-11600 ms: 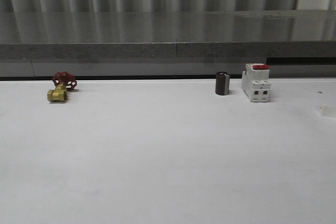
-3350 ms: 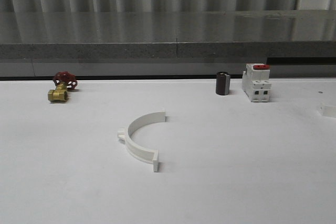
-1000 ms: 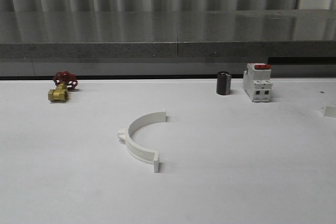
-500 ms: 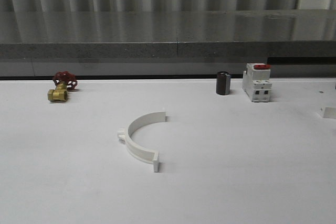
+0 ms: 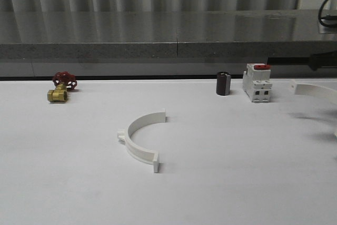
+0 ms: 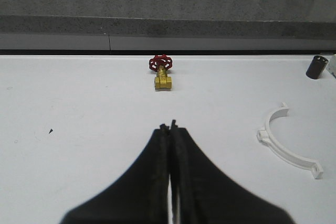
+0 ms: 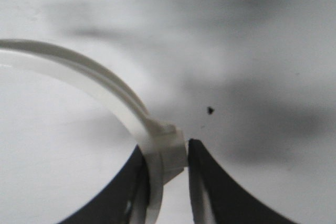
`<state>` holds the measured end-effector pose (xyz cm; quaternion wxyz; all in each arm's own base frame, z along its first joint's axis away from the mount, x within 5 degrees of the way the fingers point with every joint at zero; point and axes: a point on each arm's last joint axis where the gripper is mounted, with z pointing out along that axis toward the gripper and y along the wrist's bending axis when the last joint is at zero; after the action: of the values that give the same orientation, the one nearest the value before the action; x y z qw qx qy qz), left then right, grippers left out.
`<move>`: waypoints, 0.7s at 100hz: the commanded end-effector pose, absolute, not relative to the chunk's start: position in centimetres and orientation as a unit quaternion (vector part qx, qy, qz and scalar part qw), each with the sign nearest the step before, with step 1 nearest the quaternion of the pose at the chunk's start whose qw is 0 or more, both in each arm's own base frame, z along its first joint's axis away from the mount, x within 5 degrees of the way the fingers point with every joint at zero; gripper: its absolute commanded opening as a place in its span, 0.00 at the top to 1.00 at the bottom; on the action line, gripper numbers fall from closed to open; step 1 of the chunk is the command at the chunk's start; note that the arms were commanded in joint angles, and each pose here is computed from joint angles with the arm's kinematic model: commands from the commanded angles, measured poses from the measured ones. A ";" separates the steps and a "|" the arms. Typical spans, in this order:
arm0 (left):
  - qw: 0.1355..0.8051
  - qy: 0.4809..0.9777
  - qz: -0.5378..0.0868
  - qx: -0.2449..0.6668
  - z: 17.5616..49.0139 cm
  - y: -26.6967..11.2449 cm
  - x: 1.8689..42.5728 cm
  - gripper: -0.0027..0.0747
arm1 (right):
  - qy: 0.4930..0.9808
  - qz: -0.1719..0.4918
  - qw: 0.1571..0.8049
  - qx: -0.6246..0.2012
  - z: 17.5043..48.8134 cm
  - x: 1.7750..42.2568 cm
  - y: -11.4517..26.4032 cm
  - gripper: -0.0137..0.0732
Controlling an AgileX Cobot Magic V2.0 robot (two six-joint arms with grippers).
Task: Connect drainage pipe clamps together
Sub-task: 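Grasp the second white half-ring with the right gripper and carry it toward the first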
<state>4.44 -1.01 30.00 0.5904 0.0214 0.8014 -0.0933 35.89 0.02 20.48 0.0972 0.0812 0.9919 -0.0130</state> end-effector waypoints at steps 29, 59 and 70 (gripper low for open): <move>0.625 0.774 -0.101 0.015 31.4 -1.0 4.6 0.99 | 0.987 0.020 0.124 0.105 23.4 34.1 9.3 0.73; 0.625 0.774 -0.101 0.015 31.4 -1.0 4.6 0.99 | 0.989 0.031 0.116 0.092 22.7 34.5 14.6 0.73; 0.625 0.774 -0.101 0.015 31.4 -1.0 4.6 0.99 | 0.991 0.026 0.104 0.082 22.3 35.4 16.3 0.73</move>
<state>4.44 -1.01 30.00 0.5904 0.0214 0.8014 -0.0933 34.87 15.35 20.11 0.0768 0.0881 0.9930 0.0168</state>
